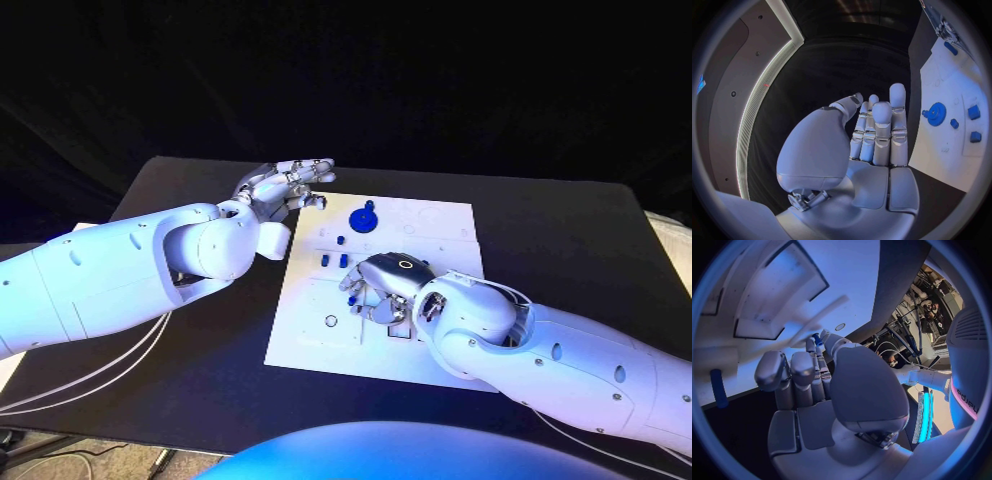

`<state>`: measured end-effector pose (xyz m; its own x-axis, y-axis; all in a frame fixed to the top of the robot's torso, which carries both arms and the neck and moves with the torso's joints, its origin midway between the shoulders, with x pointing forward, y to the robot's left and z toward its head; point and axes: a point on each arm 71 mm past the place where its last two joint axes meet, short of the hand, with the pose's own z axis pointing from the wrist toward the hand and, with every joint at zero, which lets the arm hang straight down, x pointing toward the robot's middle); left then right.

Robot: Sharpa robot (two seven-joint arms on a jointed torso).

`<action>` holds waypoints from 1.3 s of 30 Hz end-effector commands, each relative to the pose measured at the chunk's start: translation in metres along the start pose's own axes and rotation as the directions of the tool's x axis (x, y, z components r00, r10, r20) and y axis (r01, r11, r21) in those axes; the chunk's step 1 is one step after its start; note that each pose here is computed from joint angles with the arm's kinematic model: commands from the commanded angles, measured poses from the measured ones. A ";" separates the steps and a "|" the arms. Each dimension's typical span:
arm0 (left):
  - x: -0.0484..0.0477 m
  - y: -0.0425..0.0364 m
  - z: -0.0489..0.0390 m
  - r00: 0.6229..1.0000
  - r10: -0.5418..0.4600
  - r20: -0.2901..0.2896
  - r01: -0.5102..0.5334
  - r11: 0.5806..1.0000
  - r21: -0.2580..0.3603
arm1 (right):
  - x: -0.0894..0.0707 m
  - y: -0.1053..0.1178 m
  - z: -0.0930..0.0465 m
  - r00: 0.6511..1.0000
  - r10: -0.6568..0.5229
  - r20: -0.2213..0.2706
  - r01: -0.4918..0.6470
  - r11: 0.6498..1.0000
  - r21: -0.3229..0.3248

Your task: Assemble the parts on the task board

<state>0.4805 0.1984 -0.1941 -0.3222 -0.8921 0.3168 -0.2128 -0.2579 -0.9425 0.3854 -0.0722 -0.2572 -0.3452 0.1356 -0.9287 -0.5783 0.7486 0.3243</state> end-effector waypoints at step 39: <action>-0.0013 0.0041 -0.0011 1.000 -0.005 -0.017 0.005 1.000 -0.006 | -0.071 -0.085 -0.051 0.991 -0.126 0.045 0.113 0.969 0.220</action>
<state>0.4799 0.2017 -0.1991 -0.3145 -0.8952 0.3157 -0.2197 -0.2549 -0.9417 0.4220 -0.1801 -0.2076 -0.2203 0.1050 -0.9698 -0.4172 0.8885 0.1909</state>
